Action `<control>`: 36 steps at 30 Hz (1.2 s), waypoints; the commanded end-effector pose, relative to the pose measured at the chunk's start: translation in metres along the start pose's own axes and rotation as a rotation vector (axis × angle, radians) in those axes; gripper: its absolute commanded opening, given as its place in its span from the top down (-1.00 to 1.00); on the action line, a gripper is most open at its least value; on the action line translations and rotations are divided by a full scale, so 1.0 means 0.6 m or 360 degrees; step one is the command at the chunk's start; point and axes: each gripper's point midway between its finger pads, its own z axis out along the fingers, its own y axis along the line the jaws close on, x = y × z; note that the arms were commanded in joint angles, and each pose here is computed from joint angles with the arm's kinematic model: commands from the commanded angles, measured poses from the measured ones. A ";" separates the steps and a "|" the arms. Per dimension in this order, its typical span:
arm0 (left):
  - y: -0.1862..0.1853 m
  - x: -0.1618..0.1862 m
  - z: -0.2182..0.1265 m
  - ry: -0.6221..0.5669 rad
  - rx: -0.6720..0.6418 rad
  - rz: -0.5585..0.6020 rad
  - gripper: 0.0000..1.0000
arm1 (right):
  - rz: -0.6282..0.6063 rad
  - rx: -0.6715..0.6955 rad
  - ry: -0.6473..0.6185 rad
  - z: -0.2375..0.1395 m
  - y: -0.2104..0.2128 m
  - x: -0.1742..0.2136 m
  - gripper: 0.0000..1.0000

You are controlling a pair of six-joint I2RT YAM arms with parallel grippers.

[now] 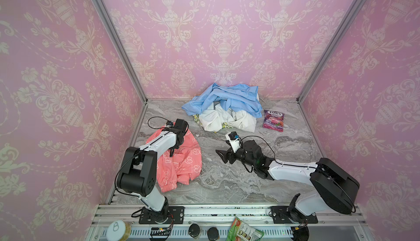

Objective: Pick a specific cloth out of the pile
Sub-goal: 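Lower the pink cloth onto the table with the left gripper and release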

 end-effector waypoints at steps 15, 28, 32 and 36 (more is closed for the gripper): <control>-0.040 -0.035 0.087 0.0038 -0.0110 0.0573 1.00 | 0.0024 0.0117 -0.0105 -0.022 -0.038 -0.021 -0.72; 0.019 -0.004 0.125 0.0078 -0.0147 0.0417 1.00 | 0.0039 0.0129 -0.0124 -0.016 -0.051 -0.021 -0.73; 0.032 0.013 0.127 0.0111 -0.0170 0.0407 1.00 | 0.0050 0.0118 -0.0132 -0.010 -0.051 -0.021 -0.73; 0.052 0.026 0.121 0.0154 -0.0156 0.0289 1.00 | 0.0061 0.0118 -0.0154 -0.011 -0.053 -0.023 -0.74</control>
